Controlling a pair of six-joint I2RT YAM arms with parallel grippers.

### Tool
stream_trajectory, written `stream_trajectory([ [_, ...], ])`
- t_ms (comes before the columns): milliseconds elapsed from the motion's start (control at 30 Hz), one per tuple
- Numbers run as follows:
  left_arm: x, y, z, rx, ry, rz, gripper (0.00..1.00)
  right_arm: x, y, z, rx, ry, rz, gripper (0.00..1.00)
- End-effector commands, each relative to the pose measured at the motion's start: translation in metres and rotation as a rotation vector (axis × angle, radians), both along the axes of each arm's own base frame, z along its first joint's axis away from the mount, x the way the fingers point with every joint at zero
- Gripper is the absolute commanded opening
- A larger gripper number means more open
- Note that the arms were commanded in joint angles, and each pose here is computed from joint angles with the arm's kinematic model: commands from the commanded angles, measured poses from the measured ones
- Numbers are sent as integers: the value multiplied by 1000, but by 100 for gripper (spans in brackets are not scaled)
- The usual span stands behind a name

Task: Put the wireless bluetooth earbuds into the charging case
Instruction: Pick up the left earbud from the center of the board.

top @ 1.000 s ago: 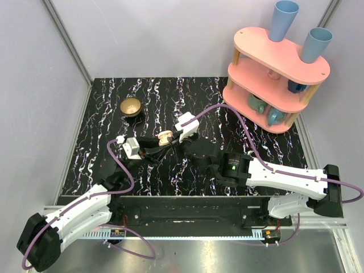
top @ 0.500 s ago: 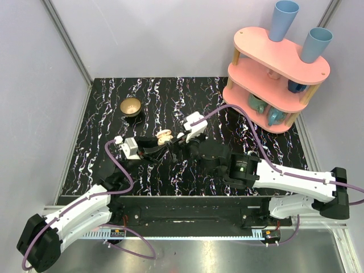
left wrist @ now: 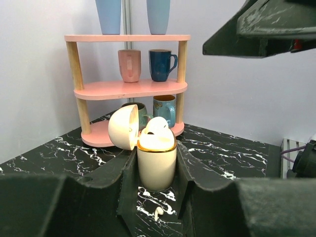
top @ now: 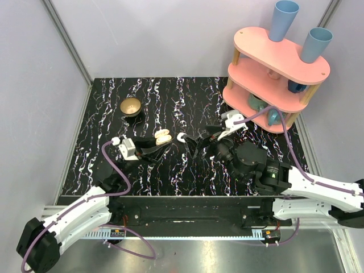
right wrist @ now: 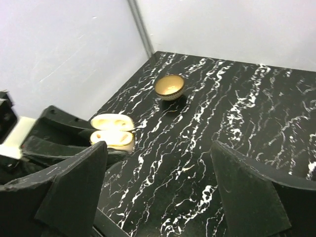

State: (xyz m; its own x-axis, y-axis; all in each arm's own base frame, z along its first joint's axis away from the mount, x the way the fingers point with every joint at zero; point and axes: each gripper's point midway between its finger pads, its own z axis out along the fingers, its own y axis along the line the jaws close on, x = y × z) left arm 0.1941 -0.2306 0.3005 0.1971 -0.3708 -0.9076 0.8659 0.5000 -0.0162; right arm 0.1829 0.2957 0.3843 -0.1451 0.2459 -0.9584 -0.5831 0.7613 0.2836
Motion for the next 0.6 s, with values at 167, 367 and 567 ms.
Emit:
stream_trajectory([
  [167,-7,14,30,-52,-75,48,0,27,-73,-33,81,142,-329,96],
  [367,-6,15,30,-45,-64,54,0,65,-93,-97,97,452,-388,95],
  [567,-3,15,28,-44,-53,59,0,78,-72,-175,74,779,-426,99],
])
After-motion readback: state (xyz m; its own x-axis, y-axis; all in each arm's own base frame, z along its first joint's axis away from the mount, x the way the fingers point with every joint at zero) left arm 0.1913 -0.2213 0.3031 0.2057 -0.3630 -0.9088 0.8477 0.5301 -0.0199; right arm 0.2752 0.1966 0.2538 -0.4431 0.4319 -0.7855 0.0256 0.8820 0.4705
